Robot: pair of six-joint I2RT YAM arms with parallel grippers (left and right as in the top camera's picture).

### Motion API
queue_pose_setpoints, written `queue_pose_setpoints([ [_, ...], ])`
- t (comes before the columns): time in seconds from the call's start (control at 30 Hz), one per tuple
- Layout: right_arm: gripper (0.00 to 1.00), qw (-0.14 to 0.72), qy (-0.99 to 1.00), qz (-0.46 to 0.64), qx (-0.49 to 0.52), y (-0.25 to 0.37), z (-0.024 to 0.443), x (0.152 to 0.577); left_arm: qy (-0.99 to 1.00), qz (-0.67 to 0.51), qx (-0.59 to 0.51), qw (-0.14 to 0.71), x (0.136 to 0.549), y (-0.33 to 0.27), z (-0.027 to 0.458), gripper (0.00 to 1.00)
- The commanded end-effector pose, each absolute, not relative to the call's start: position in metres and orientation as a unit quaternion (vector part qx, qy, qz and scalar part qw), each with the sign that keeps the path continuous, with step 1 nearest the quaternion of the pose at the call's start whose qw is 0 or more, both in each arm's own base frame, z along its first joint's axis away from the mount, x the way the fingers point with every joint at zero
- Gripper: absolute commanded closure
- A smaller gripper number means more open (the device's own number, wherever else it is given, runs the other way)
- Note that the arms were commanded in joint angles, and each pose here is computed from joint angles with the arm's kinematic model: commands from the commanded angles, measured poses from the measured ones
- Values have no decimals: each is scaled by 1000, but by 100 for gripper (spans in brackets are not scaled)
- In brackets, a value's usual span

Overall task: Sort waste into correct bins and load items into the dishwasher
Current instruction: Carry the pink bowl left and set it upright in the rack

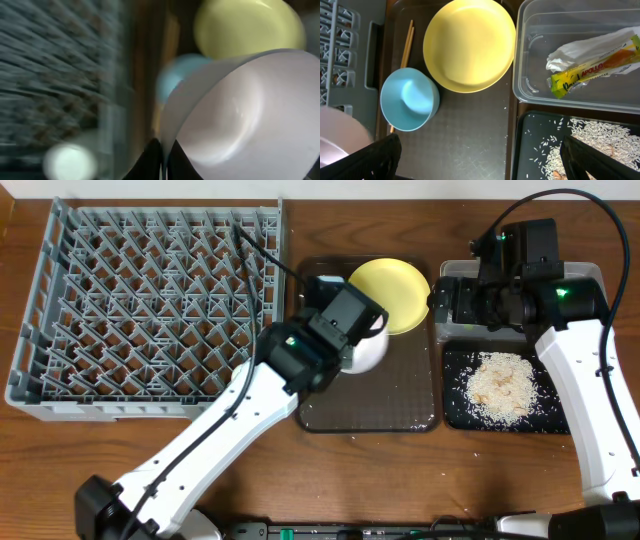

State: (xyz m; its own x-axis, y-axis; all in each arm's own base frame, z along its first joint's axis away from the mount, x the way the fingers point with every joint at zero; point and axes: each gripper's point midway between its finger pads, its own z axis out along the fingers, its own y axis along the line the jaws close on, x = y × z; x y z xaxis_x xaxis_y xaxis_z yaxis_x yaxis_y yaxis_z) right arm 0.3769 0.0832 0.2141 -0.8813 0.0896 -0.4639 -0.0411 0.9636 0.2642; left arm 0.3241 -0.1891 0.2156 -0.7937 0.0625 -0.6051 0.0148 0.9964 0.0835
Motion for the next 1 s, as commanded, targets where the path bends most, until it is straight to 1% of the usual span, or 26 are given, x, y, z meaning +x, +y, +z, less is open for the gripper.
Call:
queue_pose_setpoints([
  [0.0,1,245,960,132,15,81,215,376,896,196,-3,400,348,-132,249,92],
  [0.17,1,245,960,132,15,81,215,376,846,318,-50,425,362,-77,272,92],
  [0.27,1,245,960,132,14,82,215,376,825,371,-75,419,367,-48,276,92],
  [0.37,1,245,960,132,14,81,215,376,820,396,-89,404,372,-31,268,93],
  [0.5,1,245,960,132,15,81,215,376,815,423,-97,385,382,-19,254,93],
  [0.73,1,245,960,132,14,82,215,376,754,527,-87,383,395,-11,249,93],
  [0.97,1,245,960,132,14,82,215,376,750,548,-68,364,394,-10,230,93],
])
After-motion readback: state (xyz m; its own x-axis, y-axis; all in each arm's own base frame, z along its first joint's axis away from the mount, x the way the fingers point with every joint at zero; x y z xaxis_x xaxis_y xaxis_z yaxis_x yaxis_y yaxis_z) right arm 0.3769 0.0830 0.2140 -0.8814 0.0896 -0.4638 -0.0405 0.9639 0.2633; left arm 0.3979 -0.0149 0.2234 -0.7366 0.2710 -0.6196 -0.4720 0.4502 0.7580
